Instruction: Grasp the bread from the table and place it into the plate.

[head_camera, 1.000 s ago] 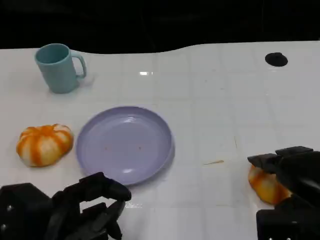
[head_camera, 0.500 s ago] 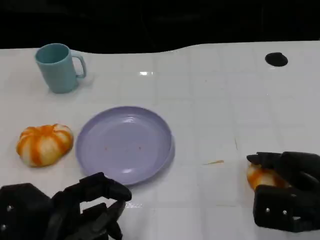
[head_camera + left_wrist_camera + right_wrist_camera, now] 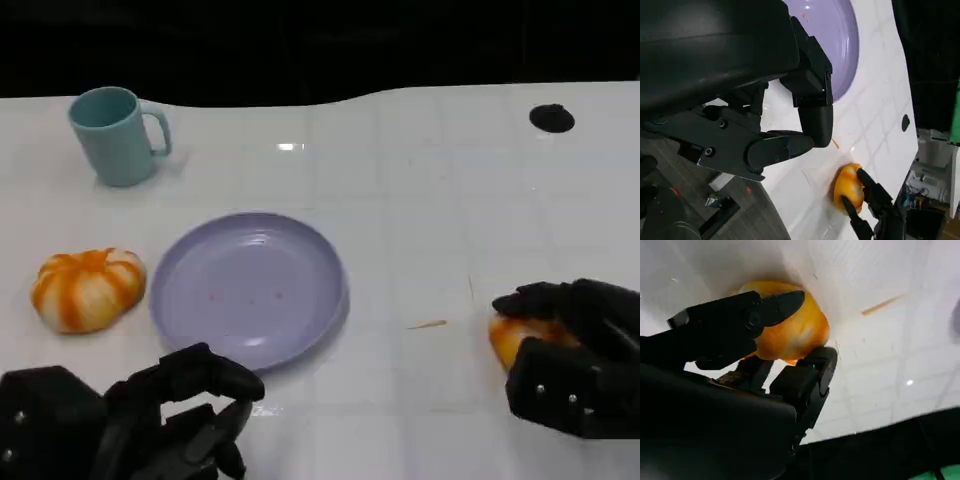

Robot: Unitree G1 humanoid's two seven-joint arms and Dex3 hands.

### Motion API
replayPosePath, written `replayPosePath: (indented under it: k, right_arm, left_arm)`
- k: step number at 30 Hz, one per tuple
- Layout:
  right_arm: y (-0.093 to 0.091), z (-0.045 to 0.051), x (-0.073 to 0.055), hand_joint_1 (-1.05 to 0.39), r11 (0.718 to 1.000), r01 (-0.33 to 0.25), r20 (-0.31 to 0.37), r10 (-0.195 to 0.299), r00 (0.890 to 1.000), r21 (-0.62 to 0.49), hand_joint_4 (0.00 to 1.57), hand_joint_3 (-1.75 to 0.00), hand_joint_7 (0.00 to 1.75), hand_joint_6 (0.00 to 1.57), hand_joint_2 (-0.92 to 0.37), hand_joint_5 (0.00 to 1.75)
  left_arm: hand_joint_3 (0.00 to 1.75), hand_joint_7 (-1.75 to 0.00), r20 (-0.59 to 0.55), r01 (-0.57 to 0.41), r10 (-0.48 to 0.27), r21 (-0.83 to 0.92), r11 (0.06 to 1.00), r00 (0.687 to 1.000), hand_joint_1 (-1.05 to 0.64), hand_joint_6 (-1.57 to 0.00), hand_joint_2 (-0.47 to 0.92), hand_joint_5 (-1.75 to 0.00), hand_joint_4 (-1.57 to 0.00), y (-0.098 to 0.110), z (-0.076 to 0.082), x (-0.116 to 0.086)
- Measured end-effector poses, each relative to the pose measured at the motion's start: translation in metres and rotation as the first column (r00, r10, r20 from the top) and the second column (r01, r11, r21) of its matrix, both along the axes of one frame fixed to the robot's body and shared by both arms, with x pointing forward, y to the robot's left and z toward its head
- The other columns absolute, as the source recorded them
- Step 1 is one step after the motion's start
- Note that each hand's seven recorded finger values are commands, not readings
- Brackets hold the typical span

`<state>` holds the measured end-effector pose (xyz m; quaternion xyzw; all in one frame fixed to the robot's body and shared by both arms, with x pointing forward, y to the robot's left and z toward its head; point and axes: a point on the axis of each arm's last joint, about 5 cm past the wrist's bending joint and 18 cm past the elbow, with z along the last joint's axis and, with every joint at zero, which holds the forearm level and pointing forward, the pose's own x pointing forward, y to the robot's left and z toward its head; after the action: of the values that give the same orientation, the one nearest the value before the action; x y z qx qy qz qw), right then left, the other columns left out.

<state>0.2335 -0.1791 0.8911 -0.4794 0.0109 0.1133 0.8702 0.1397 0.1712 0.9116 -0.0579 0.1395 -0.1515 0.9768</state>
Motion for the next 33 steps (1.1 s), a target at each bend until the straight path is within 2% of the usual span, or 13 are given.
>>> replayPosePath:
  k: [1,3,6,8,12,22,30,33]
  right_arm:
    - [0.0,-0.0007,0.001,-0.01,1.0,0.001,0.022,-0.001,1.0,0.002,0.85,-0.95,0.86,1.03,-0.52,1.71]
    - [0.0,-0.0003,0.003,-0.04,1.0,-0.007,0.062,0.007,0.998,0.004,0.86,-1.13,1.01,1.01,-0.42,1.74]
    - [0.0,0.0019,0.007,-0.05,1.0,-0.015,0.111,0.015,0.994,0.002,0.88,-1.13,1.36,0.88,-0.42,1.75]
    - [0.0,0.002,0.008,-0.06,1.0,-0.01,0.127,0.01,0.992,0.005,0.88,-1.13,1.5,0.82,-0.43,1.75]
    - [-0.001,-0.0006,0.008,-0.05,1.0,0.003,0.129,-0.004,0.992,0.008,0.88,-1.15,1.53,0.8,-0.41,1.75]
    - [-0.001,-0.0045,0.007,-0.01,0.999,0.0,0.188,-0.008,0.982,0.044,0.89,-1.28,1.52,0.83,-0.34,1.75]
    - [0.004,0.0015,0.007,0.01,0.991,-0.062,0.276,0.027,0.961,0.12,0.92,-1.39,1.69,0.74,-0.28,1.75]
    - [0.009,0.0081,0.007,-0.02,0.985,-0.097,0.321,0.048,0.946,0.14,0.92,-1.45,1.7,0.73,-0.24,1.75]
  left_arm:
    - [0.58,-1.3,0.001,0.001,-0.001,0.001,1.0,1.0,-0.33,-0.63,0.86,-1.75,-0.65,0.0,0.0,0.0]
    - [0.59,-1.3,0.002,0.003,-0.003,0.001,1.0,1.0,-0.34,-0.62,0.87,-1.75,-0.65,-0.001,0.0,0.0]
    - [0.59,-1.31,0.003,0.004,-0.004,0.001,1.0,1.0,-0.33,-0.63,0.86,-1.75,-0.66,-0.001,0.0,0.0]
    - [0.6,-1.31,0.003,0.003,-0.003,0.0,1.0,1.0,-0.33,-0.63,0.86,-1.75,-0.67,-0.001,0.0,0.0]
    - [0.61,-1.32,0.003,0.003,-0.003,-0.001,1.0,1.0,-0.33,-0.62,0.86,-1.75,-0.66,-0.001,0.0,0.0]
    - [0.63,-1.34,0.006,0.004,-0.004,0.001,1.0,1.0,-0.31,-0.6,0.85,-1.75,-0.66,-0.001,0.001,0.0]
    - [0.64,-1.35,0.009,0.001,-0.001,0.007,1.0,1.0,-0.29,-0.59,0.85,-1.75,-0.65,-0.002,0.001,0.001]
    - [0.65,-1.35,0.011,0.002,-0.002,0.004,1.0,1.0,-0.29,-0.59,0.85,-1.75,-0.64,-0.002,0.001,0.001]
